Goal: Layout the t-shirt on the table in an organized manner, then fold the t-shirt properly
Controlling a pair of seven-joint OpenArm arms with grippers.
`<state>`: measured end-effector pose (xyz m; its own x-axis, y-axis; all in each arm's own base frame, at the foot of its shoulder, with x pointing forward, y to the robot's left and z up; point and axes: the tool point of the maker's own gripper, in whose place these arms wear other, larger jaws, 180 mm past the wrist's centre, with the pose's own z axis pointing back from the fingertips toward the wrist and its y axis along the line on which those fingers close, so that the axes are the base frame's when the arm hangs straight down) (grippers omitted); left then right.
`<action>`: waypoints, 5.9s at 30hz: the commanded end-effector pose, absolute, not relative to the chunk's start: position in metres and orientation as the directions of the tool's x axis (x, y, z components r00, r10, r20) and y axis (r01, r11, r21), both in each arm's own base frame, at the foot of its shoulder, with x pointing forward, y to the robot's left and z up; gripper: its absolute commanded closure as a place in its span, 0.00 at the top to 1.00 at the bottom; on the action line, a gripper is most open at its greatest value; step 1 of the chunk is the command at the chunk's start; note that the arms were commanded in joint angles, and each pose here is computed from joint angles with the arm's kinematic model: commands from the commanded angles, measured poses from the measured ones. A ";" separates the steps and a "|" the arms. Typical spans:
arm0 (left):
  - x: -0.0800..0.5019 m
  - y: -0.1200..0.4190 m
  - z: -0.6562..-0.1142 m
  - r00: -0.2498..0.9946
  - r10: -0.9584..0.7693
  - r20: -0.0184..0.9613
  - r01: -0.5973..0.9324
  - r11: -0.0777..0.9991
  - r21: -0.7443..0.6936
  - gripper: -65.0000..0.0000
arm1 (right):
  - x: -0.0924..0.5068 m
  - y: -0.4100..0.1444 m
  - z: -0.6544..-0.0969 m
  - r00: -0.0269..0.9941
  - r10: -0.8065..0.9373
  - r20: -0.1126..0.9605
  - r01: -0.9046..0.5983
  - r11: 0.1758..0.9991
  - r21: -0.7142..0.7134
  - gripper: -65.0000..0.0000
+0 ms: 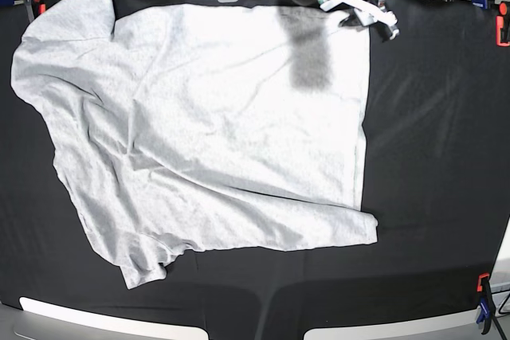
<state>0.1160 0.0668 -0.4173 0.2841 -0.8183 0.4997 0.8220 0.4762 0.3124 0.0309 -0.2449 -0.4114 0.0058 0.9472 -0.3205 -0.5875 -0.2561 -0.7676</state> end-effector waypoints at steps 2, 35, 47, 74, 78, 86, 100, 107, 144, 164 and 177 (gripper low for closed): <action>0.115 0.070 -0.419 0.286 -0.822 0.492 0.822 0.475 0.315 0.41 | 0.034 -0.245 -0.400 -0.004 0.941 -0.338 -0.543 -0.286 -0.789 0.00; 0.150 0.084 -0.346 0.296 -0.841 0.453 0.700 0.514 0.497 0.00 | 0.061 -0.222 -0.316 0.106 0.980 -0.170 -0.427 -0.110 -0.898 0.00; 0.142 0.099 -0.345 0.338 -0.843 0.417 0.650 0.530 0.544 0.00 | 0.118 -0.264 -0.278 0.244 0.942 -0.231 -0.227 -0.176 -0.958 0.00; 0.092 0.145 -0.354 0.431 -0.889 0.154 0.665 0.428 0.613 0.00 | 0.056 -0.258 -0.279 0.256 0.934 -0.249 -0.438 -0.118 -0.891 0.00; 0.086 0.154 -0.350 0.422 -0.897 0.128 0.659 0.401 0.636 0.00 | 0.048 -0.258 -0.280 0.249 0.934 -0.256 -0.463 -0.118 -0.879 0.00; 0.068 0.161 -0.352 0.427 -0.901 0.074 0.690 0.377 0.618 0.00 | 0.047 -0.258 -0.280 0.251 0.933 -0.258 -0.465 -0.118 -0.878 0.00; 0.048 0.167 -0.348 0.454 -0.890 0.027 0.710 0.381 0.592 0.00 | 0.035 -0.255 -0.280 0.241 0.936 -0.256 -0.502 -0.105 -0.858 0.00; 0.070 0.152 -0.343 0.408 -0.903 0.131 0.674 0.395 0.624 0.00 | 0.052 -0.250 -0.279 0.226 0.947 -0.227 -0.453 -0.105 -0.885 0.00; 0.233 0.122 -0.347 0.282 -0.809 0.516 0.444 0.587 0.677 0.00 | 0.264 -0.224 -0.289 0.349 0.858 0.377 -0.355 0.493 -0.794 0.00; 0.244 0.103 -0.344 0.181 -0.775 0.605 0.458 0.611 0.646 0.00 | 0.314 -0.248 -0.328 0.421 0.809 0.410 -0.306 0.552 -0.775 0.00; 0.276 0.110 -0.339 0.176 -0.769 0.615 0.421 0.623 0.659 0.00 | 0.335 -0.254 -0.318 0.422 0.802 0.422 -0.255 0.552 -0.794 0.00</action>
